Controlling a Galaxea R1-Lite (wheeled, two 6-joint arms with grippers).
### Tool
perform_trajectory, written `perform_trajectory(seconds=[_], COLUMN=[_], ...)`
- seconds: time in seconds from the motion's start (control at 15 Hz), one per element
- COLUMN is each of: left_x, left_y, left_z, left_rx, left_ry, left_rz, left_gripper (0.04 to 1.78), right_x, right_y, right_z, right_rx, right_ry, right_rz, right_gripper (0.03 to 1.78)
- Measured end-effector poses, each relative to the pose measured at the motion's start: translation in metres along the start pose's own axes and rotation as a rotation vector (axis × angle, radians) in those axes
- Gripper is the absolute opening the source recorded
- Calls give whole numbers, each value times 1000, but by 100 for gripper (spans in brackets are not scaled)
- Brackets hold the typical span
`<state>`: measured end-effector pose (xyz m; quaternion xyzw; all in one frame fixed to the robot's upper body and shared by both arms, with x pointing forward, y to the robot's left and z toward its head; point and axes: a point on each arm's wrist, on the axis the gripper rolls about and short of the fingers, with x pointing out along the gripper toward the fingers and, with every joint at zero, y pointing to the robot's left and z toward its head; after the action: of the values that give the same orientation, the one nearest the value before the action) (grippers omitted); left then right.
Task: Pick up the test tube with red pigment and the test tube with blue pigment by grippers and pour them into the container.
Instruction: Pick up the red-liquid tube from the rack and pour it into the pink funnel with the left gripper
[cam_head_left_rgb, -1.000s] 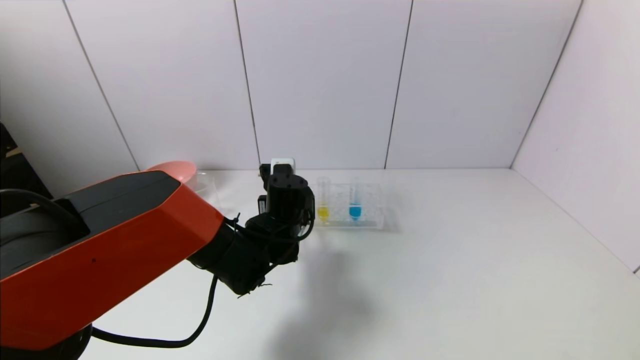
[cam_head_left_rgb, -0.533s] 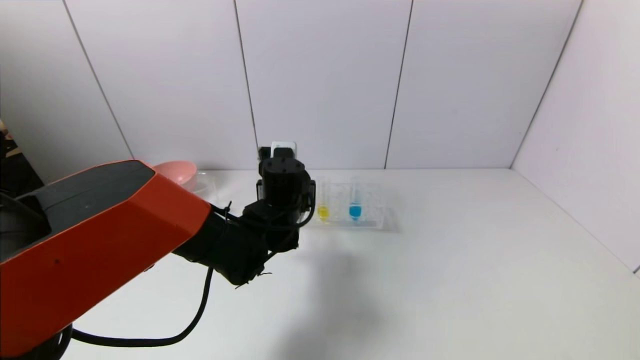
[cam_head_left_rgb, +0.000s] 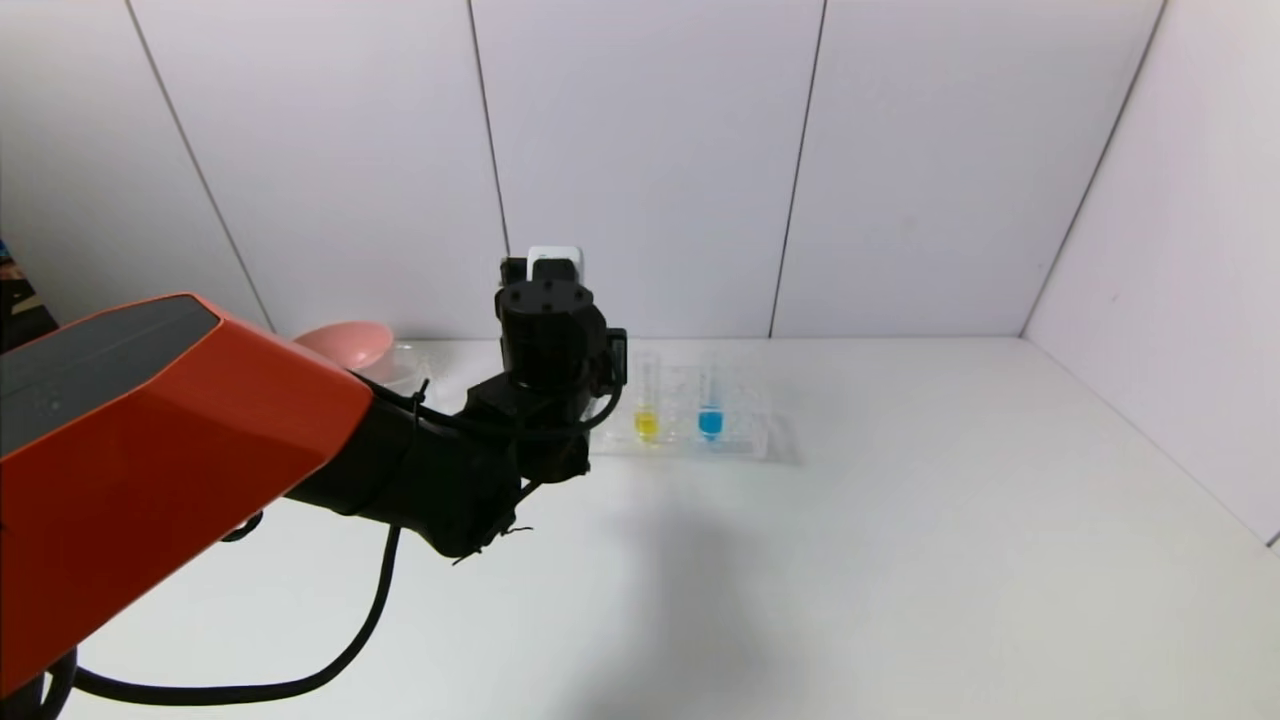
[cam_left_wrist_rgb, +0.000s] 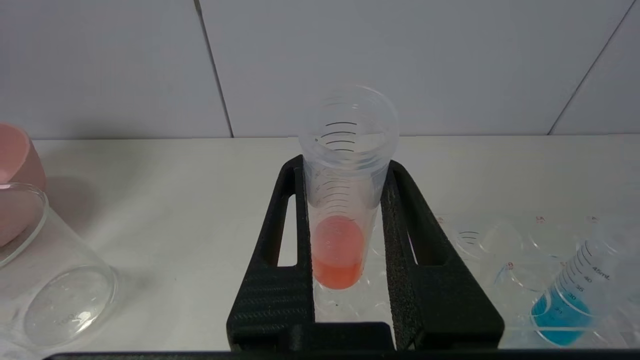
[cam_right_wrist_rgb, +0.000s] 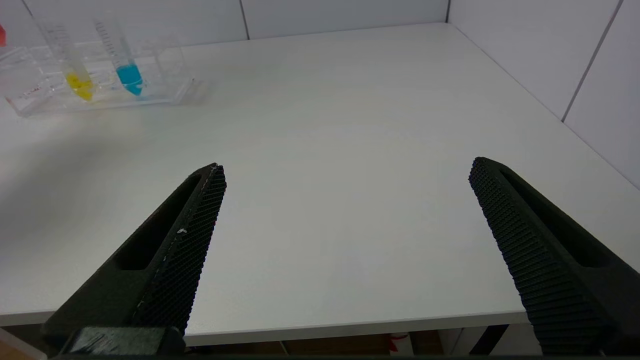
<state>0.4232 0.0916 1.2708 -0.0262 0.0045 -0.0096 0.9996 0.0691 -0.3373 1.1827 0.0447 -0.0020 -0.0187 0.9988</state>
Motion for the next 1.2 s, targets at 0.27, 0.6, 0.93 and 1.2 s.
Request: perform_trajectory(seconds=[0.27, 0.6, 0.93, 1.2], left_x=[-16, -32, -60, -82], left_y=[29, 145, 265, 335], left_z=[18, 54, 72, 68], left_rx=[6, 7, 35, 64], left_ry=[20, 61, 74, 68], left_rz=[-112, -294, -425, -571], left_gripper=[42, 42, 42, 42], right_x=[0, 0, 0, 0], right_y=[0, 0, 0, 0], right_z=[0, 0, 0, 0], right_rx=[0, 0, 0, 0], right_ry=[0, 0, 0, 0], right_rz=[0, 0, 0, 0], right_gripper=[177, 177, 177, 177])
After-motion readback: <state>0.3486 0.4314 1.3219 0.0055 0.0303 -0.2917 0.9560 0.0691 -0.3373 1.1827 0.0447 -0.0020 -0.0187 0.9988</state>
